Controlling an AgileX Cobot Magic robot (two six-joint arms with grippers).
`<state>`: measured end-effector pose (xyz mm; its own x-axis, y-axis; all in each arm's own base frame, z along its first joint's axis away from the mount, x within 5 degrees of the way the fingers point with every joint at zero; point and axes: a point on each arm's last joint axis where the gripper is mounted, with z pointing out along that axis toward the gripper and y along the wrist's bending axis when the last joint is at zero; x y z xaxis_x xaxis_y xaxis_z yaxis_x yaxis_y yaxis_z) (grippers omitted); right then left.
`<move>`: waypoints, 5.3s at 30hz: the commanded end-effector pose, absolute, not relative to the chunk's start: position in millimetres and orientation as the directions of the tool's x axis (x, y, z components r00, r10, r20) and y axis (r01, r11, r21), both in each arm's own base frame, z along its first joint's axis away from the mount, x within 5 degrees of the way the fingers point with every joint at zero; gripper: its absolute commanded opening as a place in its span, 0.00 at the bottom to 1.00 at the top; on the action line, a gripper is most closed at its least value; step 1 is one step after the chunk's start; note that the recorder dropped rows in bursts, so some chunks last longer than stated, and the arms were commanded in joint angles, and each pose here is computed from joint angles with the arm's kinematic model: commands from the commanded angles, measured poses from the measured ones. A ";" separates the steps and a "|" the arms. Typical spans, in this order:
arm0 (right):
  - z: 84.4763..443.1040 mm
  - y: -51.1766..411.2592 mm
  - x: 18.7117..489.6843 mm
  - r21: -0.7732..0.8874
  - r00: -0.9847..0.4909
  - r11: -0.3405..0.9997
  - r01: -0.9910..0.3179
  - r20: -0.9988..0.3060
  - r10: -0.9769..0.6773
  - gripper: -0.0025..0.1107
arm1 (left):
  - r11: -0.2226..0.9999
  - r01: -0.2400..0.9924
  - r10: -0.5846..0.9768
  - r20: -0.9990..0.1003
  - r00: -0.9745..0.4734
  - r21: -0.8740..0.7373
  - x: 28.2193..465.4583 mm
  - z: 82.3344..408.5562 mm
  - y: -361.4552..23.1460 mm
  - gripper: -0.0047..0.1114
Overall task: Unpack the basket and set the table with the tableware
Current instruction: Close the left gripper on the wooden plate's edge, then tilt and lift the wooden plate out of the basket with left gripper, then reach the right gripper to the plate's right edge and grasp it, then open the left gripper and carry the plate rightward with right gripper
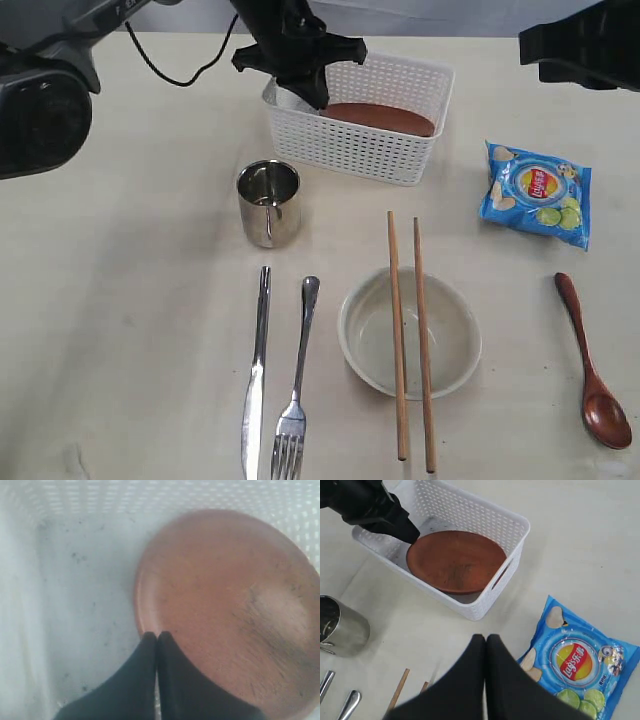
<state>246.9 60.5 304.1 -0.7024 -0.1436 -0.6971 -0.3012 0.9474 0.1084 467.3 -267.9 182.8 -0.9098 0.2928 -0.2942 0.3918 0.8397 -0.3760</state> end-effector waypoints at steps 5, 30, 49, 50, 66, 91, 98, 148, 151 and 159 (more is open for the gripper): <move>304.5 59.6 246.1 0.105 -0.697 0.949 -0.298 -0.704 -0.141 0.02 | 0.838 0.388 0.258 -0.347 -0.902 -0.384 471.5 213.6 -251.9 0.07; 305.0 59.5 246.7 0.101 -0.690 0.949 -0.299 -0.710 -0.142 0.02 | 0.823 0.345 0.275 -0.215 -0.937 -0.452 465.9 151.2 -277.0 0.57; 303.1 59.6 245.6 0.113 -0.710 0.950 -0.292 -0.691 -0.135 0.02 | 0.761 0.298 0.186 -0.246 -0.951 -0.576 479.1 180.3 -255.1 0.04; 302.8 59.7 245.2 0.114 -0.713 0.949 -0.292 -0.688 -0.137 0.02 | 0.758 0.302 0.182 -0.257 -0.949 -0.578 479.8 185.1 -254.1 0.04; 287.8 61.4 242.0 0.181 -0.823 0.953 -0.244 -0.558 -0.105 0.02 | 0.672 0.325 0.140 -0.317 -0.938 -0.665 479.2 221.5 -259.4 0.04; 231.6 44.2 304.8 0.540 -0.848 0.832 0.125 -0.377 0.372 0.30 | 0.569 0.372 0.116 -0.376 -0.919 -0.733 479.5 252.1 -249.4 0.04; 217.3 53.7 328.4 0.833 -0.809 0.512 0.211 -0.145 0.570 0.56 | 0.527 0.387 0.119 -0.386 -0.915 -0.756 478.1 255.5 -251.8 0.04; 252.5 -12.0 318.8 0.909 -0.768 0.415 -0.035 -0.290 0.572 0.02 | 0.563 0.823 0.655 -0.564 -0.502 -0.079 479.4 231.1 -249.7 0.59; 252.6 -11.9 318.7 0.908 -0.768 0.416 -0.039 -0.294 0.569 0.02 | 0.553 0.831 0.680 -0.539 -0.497 -0.069 479.8 221.8 -250.5 0.59; 252.6 -11.9 318.7 0.905 -0.767 0.423 -0.048 -0.305 0.564 0.02 | 0.559 0.826 0.703 -0.487 -0.519 -0.074 485.4 190.2 -250.6 0.59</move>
<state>319.9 -11.2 246.8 -0.7719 0.5680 -0.2855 -0.0185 0.4288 0.9032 483.4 -251.1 197.9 -0.5175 0.6963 -0.4974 0.8257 0.5588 -0.0769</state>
